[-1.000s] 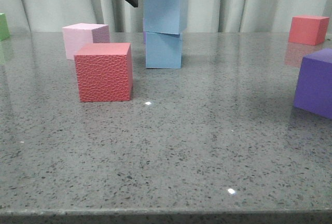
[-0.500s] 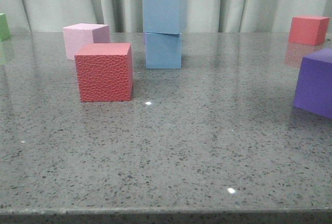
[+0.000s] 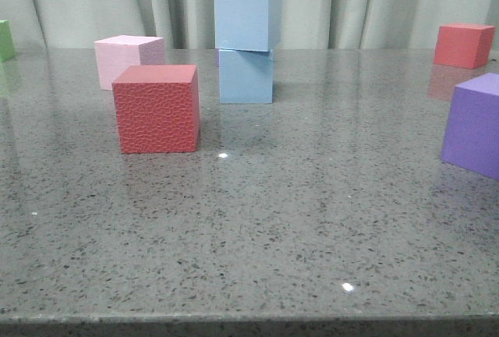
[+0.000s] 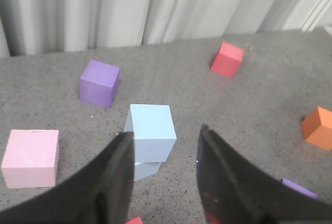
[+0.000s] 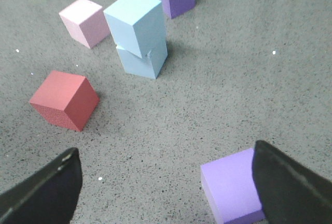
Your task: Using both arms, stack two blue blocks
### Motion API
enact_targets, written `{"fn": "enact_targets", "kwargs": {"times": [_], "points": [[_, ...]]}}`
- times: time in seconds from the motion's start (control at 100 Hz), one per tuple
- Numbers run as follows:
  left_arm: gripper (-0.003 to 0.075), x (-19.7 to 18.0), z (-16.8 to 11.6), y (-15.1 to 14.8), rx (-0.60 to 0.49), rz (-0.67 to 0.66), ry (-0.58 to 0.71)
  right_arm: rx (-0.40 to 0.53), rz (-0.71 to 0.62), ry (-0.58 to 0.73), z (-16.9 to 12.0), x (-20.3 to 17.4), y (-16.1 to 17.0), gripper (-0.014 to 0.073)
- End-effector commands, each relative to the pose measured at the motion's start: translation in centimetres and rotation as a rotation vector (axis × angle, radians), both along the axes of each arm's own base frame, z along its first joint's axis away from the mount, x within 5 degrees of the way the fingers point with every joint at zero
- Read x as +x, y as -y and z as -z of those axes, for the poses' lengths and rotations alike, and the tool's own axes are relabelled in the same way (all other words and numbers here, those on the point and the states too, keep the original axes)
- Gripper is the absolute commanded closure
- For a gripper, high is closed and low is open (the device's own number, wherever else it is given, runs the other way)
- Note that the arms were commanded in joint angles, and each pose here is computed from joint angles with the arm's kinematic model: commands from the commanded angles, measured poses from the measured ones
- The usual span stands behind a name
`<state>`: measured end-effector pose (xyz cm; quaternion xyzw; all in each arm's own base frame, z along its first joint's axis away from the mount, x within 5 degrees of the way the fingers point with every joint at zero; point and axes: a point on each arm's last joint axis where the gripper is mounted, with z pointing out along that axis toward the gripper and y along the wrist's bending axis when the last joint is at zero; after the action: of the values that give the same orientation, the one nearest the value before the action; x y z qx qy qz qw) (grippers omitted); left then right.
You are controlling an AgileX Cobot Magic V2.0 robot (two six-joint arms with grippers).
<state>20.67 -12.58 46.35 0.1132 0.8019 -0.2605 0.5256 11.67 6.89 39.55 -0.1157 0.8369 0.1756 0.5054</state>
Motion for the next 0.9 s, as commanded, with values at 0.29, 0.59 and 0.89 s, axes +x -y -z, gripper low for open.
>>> {"fn": "enact_targets", "kwargs": {"times": [0.29, 0.59, 0.89], "points": [[0.0738, -8.4, 3.9, -5.3, -0.076, -0.041, 0.255, 0.081, -0.001, 0.262, -1.2, -4.0, 3.2, 0.0428], [0.0738, -11.8, 9.3, -7.3, -0.072, -0.042, 0.248, 0.112, -0.011, 0.319, 1.3, -6.0, 4.5, 0.0662], [0.0738, -14.0, 12.8, -8.6, -0.078, -0.043, 0.258, 0.12, -0.028, 0.38, 4.2, -6.9, 5.0, 0.0662]]}}
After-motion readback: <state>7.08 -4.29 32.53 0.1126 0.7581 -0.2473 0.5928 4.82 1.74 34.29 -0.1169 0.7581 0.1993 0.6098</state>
